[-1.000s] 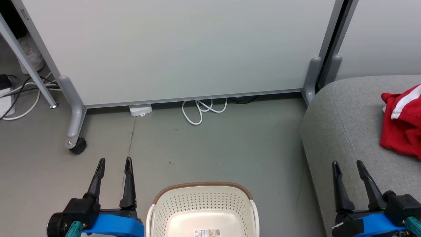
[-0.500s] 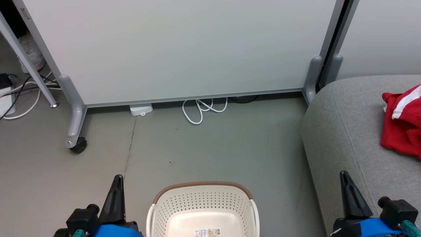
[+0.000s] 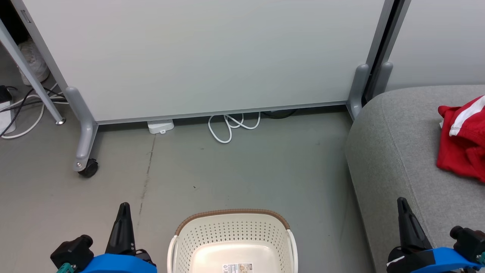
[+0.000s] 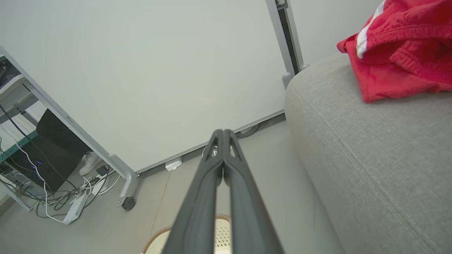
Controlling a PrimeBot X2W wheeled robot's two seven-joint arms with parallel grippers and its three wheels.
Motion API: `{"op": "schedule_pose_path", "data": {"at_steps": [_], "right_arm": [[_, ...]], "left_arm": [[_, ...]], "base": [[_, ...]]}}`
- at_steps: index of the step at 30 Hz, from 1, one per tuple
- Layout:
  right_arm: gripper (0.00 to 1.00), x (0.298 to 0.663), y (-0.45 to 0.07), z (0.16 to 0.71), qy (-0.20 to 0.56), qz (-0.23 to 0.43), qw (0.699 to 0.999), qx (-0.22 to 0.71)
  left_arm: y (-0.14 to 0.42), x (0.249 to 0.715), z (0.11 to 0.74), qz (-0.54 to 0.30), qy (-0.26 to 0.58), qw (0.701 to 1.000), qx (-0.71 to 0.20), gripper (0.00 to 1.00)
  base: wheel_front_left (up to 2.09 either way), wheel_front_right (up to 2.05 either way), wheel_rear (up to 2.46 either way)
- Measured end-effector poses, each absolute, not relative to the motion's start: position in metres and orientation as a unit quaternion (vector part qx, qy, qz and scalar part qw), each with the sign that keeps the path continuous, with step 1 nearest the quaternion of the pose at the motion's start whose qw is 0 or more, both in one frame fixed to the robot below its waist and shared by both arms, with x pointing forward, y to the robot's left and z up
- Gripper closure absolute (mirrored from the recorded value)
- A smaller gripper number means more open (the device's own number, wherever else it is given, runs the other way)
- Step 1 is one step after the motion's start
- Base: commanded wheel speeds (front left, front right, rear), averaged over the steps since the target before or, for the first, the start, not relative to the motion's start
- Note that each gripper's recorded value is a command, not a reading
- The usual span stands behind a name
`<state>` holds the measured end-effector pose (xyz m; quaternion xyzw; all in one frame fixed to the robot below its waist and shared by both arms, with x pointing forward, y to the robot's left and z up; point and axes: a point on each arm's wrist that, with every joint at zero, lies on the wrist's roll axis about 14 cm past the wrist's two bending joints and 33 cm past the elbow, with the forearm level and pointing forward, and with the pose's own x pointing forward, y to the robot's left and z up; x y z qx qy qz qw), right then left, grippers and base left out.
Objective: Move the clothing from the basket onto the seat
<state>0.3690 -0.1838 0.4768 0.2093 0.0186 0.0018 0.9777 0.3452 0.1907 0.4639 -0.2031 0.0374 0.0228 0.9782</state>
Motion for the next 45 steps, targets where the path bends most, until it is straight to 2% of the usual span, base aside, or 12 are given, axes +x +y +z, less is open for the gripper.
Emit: {"op": "schedule_pose_path", "data": {"at_steps": [22, 45], "right_arm": [[1.0, 0.374, -0.192, 0.478, 0.027, -0.024, 0.929, 0.367], [1.0, 0.379, -0.195, 0.482, 0.027, -0.029, 0.87, 0.491]], "left_arm": [[0.199, 0.355, 0.468, 0.047, 0.04, 0.93, -0.363, 1.0], [0.202, 0.366, 0.476, 0.048, 0.032, 0.87, -0.489, 1.0]], "base": [[0.0, 0.0, 0.0], [0.0, 0.0, 0.0]]}}
